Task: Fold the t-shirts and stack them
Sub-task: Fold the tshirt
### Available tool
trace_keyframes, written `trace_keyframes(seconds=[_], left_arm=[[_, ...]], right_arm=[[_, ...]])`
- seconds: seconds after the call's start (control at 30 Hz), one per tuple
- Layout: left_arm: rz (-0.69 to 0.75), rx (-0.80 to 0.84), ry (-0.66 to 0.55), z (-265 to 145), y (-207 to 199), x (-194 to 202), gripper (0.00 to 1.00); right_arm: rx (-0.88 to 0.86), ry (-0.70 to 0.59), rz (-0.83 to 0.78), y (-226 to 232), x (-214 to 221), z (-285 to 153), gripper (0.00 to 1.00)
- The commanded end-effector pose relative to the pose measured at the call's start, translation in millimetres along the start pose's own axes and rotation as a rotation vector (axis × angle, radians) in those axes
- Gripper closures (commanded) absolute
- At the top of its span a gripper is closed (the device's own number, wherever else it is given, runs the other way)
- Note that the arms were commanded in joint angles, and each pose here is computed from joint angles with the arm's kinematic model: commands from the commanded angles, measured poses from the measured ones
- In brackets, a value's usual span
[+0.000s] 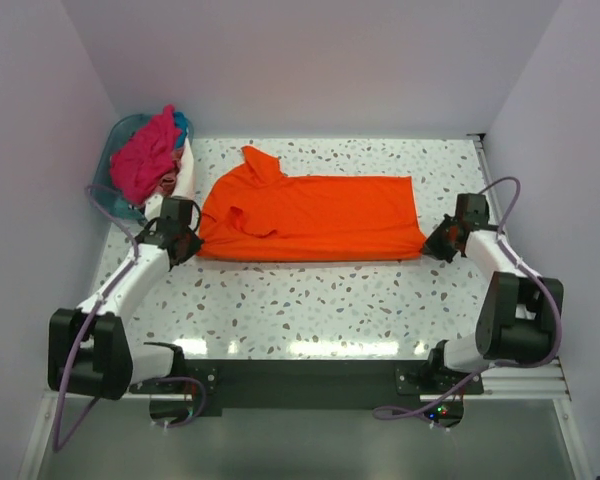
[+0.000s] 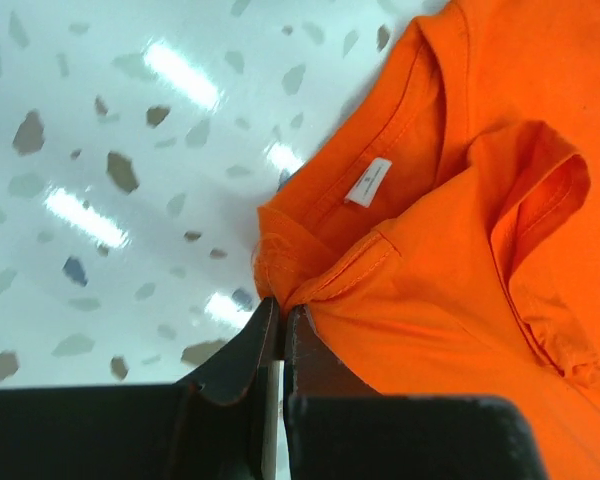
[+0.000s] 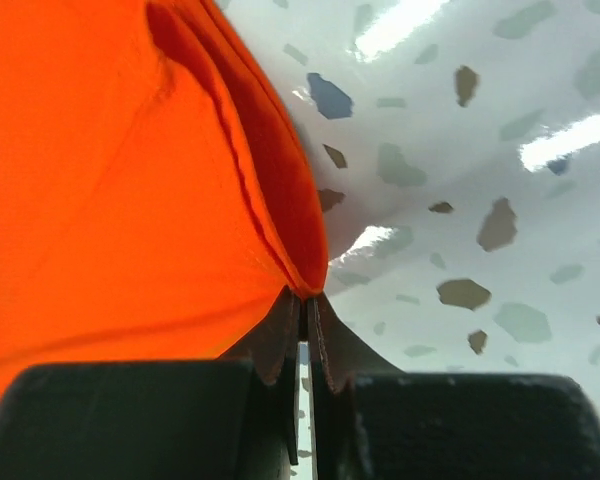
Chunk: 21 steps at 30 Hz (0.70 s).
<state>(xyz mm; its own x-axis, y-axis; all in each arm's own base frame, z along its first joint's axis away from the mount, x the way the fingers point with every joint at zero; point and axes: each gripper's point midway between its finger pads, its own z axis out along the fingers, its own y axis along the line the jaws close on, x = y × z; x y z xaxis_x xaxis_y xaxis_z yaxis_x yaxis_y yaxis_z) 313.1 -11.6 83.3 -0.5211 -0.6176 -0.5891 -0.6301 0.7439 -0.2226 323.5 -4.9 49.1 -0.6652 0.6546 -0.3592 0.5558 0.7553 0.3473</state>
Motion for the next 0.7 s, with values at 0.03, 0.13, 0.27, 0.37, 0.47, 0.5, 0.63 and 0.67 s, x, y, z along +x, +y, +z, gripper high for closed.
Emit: trace_keyframes(seconds=[0.03, 0.13, 0.27, 0.37, 0.47, 0.5, 0.63, 0.67], left_arm=[[-0.027, -0.039, 0.046, -18, 37, 27, 1.00], [-0.061, -0.016, 0.072, -32, 50, 45, 1.00], [-0.096, 0.043, 0.114, -52, 58, 66, 0.99], [-0.114, 0.102, 0.099, -70, 58, 67, 0.56], [-0.106, 0.145, 0.053, -84, 49, 50, 0.35], [-0.102, 0.181, 0.028, -90, 40, 39, 0.36], [-0.009, 0.278, -0.041, -93, 5, 7, 0.66], [0.014, 0.271, -0.020, -85, -1, 8, 0.71]], right_arm=[[0.011, 0.008, 0.024, -22, 13, -29, 1.00], [0.025, 0.026, 0.040, -39, 36, -41, 1.00], [0.028, 0.019, 0.068, -53, 55, -58, 0.90], [0.033, -0.005, 0.085, -58, 59, -68, 0.61], [-0.022, -0.046, 0.058, -45, 47, -78, 0.30], [-0.054, -0.053, 0.012, -38, 43, -80, 0.28], [-0.071, -0.152, -0.139, -3, 18, -97, 0.29], [-0.060, -0.180, -0.174, 4, 15, -99, 0.31]])
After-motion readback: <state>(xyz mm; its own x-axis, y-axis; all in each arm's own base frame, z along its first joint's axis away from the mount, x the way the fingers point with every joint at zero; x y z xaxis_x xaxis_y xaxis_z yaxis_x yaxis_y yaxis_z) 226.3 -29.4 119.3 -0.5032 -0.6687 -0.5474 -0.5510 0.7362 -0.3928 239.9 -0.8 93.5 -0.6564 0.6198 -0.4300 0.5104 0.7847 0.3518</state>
